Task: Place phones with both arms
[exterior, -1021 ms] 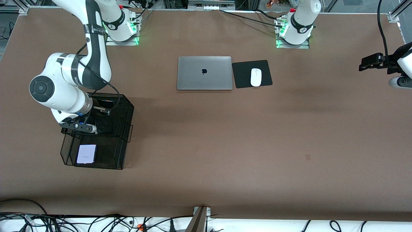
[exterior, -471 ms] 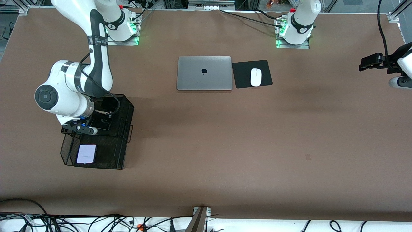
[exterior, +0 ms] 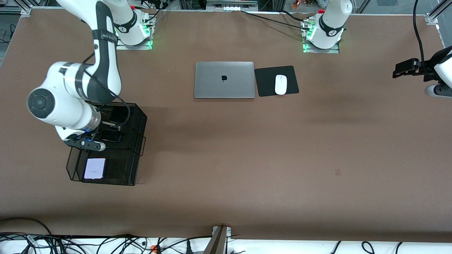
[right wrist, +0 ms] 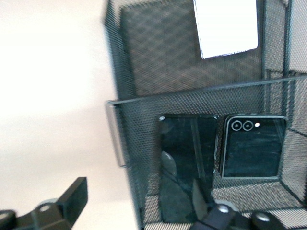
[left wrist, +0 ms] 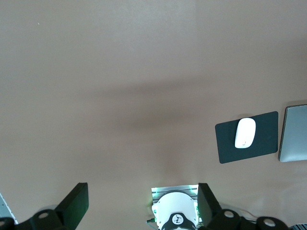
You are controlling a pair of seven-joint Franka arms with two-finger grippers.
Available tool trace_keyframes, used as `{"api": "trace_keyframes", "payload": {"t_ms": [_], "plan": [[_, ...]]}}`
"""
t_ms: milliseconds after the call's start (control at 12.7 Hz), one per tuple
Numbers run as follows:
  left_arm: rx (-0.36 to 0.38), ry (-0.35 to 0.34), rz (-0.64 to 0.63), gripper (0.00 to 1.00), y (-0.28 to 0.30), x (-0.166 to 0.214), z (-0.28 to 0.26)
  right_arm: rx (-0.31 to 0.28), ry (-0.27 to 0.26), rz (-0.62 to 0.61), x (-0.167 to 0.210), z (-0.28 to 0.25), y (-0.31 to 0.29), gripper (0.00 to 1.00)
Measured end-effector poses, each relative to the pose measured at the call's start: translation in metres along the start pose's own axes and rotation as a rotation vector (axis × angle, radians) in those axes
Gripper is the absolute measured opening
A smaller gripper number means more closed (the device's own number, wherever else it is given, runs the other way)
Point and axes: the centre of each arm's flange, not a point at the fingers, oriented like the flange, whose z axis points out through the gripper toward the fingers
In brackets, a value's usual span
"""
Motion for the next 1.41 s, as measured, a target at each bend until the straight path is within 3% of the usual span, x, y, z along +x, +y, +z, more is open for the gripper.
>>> {"api": "trace_keyframes", "payload": {"t_ms": [471, 943, 1179, 1414], "plan": [[0.000, 0.000, 0.001, 1.00, 0.000, 0.000, 0.000, 0.038, 0.046, -0.013, 0.010, -0.111, 0.019, 1.00], [0.002, 0.000, 0.007, 1.00, 0.004, 0.001, 0.000, 0.036, 0.027, -0.020, 0.023, -0.098, 0.034, 1.00], [0.002, 0.000, 0.006, 1.00, 0.005, 0.001, 0.000, 0.029, 0.054, -0.019, 0.029, -0.096, 0.031, 1.00], [0.002, 0.000, 0.006, 1.00, 0.005, 0.001, 0.000, 0.087, 0.018, -0.039, 0.043, -0.082, 0.041, 1.00]]}}
